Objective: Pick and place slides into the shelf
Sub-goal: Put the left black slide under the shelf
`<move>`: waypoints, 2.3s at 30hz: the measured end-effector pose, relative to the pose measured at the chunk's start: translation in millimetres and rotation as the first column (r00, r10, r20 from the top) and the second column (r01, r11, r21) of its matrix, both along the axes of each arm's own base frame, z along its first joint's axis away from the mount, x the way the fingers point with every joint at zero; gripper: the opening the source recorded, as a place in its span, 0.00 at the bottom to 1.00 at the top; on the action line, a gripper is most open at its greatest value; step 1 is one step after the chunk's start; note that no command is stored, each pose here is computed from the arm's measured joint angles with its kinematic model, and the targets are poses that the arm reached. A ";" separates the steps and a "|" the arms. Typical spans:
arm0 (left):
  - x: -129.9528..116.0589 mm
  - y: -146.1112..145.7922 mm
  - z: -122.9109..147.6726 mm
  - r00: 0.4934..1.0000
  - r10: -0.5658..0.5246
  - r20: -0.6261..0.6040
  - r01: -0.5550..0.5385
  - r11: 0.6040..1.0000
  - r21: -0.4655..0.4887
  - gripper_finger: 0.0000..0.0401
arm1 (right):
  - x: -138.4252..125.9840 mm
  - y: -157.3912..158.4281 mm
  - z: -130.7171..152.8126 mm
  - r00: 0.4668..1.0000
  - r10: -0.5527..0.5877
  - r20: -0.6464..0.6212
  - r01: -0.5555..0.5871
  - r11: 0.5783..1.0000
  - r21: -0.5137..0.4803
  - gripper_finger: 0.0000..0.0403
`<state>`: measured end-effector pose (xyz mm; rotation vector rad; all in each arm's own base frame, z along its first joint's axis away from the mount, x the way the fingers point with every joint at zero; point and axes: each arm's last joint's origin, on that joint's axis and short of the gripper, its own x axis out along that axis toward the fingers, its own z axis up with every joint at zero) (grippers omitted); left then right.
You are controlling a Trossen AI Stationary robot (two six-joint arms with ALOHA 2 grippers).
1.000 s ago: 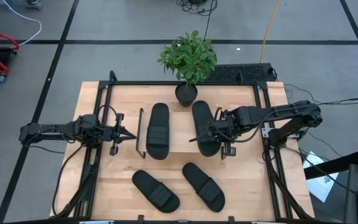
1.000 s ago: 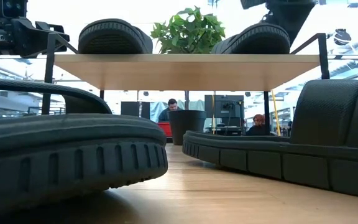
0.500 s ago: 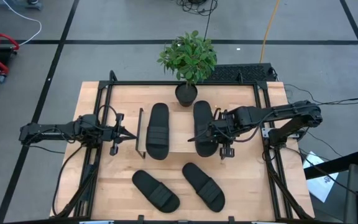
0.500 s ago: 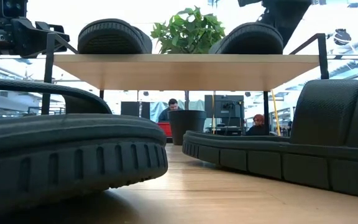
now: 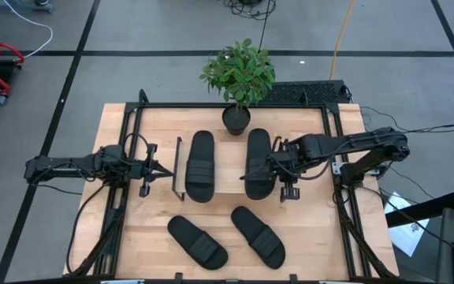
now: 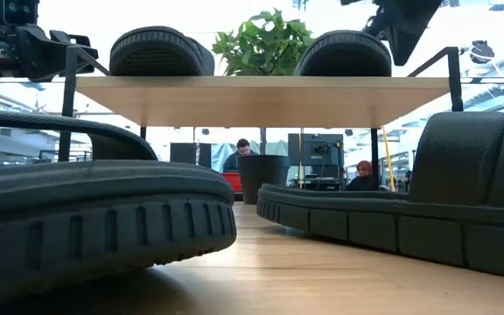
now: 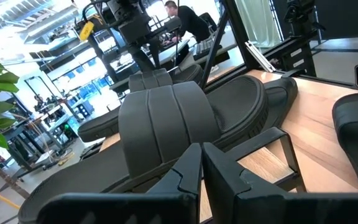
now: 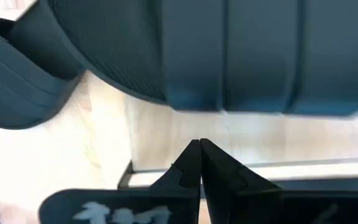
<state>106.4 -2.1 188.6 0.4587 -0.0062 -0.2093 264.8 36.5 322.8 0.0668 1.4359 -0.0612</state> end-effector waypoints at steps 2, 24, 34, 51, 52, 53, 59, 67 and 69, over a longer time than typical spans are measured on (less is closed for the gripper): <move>0.0 0.0 0.1 1.000 0.000 0.001 0.000 1.000 0.000 0.06 | -2.9 2.7 7.6 1.000 0.003 -0.001 -0.003 0.999 -0.050 0.00; -0.7 -2.5 14.8 0.988 -0.033 0.149 0.036 0.999 -0.016 0.06 | -60.9 107.6 -21.2 0.844 0.191 0.501 -0.156 0.982 -0.111 0.00; -1.9 -3.6 23.4 0.971 -0.004 0.238 0.010 1.000 -0.023 0.06 | -82.1 100.6 -90.8 0.767 0.195 0.611 -0.162 0.981 -0.108 0.00; -1.5 -3.4 21.6 0.978 0.002 0.208 0.014 0.997 -0.079 0.06 | -96.4 85.1 -105.5 0.771 0.202 0.605 -0.112 0.977 -0.182 0.00; -1.4 -3.4 21.2 0.979 0.002 0.203 0.014 0.997 -0.079 0.06 | -96.7 84.9 -105.8 0.773 0.202 0.601 -0.112 0.977 -0.184 0.00; -1.3 -3.4 20.6 0.980 0.002 0.198 0.013 0.997 -0.078 0.06 | -96.8 84.7 -105.9 0.774 0.199 0.601 -0.108 0.977 -0.184 0.00; -1.2 -3.4 20.0 0.981 0.002 0.192 0.012 0.997 -0.075 0.06 | -96.4 83.7 -105.6 0.771 0.181 0.611 -0.077 0.978 -0.194 0.00; -1.1 -3.4 19.4 0.983 0.002 0.185 0.012 0.997 -0.074 0.06 | -98.2 81.1 -107.4 0.784 0.184 0.593 -0.058 0.973 -0.225 0.00; -1.1 -3.4 19.3 0.983 0.002 0.185 0.012 0.997 -0.075 0.06 | -97.8 80.4 -107.5 0.785 0.184 0.591 -0.057 0.972 -0.227 0.00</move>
